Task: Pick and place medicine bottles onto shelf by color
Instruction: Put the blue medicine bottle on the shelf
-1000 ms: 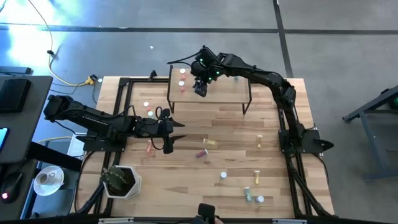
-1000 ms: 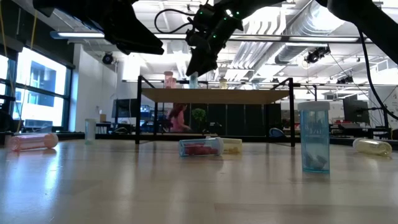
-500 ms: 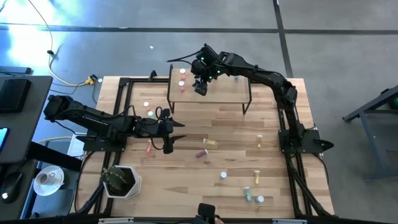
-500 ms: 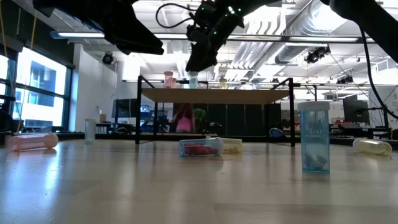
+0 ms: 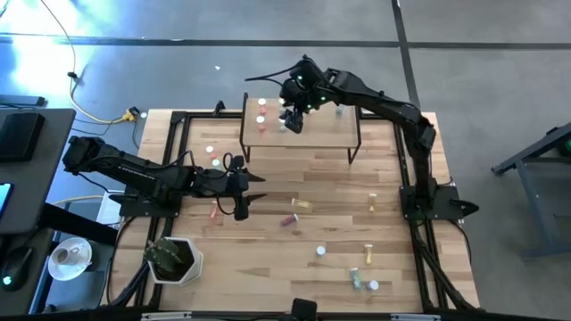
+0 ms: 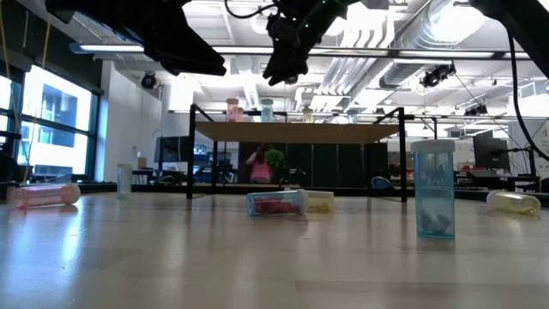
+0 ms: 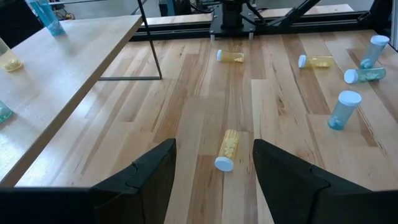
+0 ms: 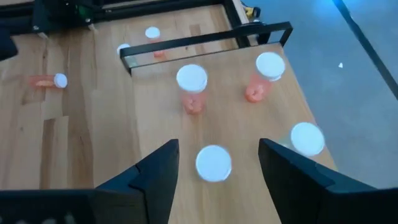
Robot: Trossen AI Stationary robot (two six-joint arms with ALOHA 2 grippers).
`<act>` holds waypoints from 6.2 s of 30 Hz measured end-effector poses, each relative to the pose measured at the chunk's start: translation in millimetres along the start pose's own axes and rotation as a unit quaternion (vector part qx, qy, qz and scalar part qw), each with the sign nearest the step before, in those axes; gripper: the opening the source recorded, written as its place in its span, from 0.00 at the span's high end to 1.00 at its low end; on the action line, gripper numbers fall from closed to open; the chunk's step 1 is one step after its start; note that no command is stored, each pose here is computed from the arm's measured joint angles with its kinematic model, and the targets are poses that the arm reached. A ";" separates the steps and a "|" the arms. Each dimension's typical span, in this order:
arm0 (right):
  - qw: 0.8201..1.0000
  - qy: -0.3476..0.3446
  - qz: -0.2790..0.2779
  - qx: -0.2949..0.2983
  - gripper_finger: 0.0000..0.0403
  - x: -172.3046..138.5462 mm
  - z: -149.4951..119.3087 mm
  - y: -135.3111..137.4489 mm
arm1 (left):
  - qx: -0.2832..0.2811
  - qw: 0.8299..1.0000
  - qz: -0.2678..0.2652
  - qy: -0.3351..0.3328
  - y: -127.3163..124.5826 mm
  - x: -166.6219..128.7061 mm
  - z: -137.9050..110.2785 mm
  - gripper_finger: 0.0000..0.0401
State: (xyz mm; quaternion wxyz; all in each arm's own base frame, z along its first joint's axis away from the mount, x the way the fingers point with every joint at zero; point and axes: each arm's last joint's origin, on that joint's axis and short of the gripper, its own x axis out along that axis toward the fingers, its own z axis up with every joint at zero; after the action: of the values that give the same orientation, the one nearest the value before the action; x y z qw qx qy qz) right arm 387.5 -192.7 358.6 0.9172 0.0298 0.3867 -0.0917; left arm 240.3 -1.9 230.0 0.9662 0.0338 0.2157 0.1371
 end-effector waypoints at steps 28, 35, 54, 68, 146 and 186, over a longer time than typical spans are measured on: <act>0.988 0.103 0.110 -0.029 0.47 -18.7 -16.2 42.7 | -0.129 0.984 0.064 0.105 3.7 -2.9 -23.1 0.41; 0.983 0.140 0.117 -0.022 0.47 -20.5 -22.9 46.2 | -0.149 0.974 0.075 0.151 4.6 -5.6 -32.6 0.41; 0.992 0.087 0.065 0.057 0.47 -44.3 -85.8 62.2 | -0.149 0.973 0.076 0.158 4.7 -6.2 -33.9 0.41; 0.994 0.012 -0.094 0.063 0.47 -73.6 -133.6 97.0 | -0.153 0.988 -0.004 0.005 -0.4 -0.1 -0.7 0.41; 0.974 0.039 -0.171 0.140 0.47 -71.0 -163.9 133.3 | -0.116 0.959 -0.054 0.252 -71.1 136.0 -42.6 0.41; 0.987 0.022 -0.107 0.117 0.47 -75.2 -154.0 143.5 | -0.093 0.963 -0.086 0.237 -72.7 141.6 -44.3 0.77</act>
State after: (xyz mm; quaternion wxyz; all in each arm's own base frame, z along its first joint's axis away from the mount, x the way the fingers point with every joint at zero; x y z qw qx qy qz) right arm 255.2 -21.6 302.4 0.8838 0.0972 0.3941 -0.2327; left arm 362.8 -31.9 123.3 0.8945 -0.1078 0.4270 0.0771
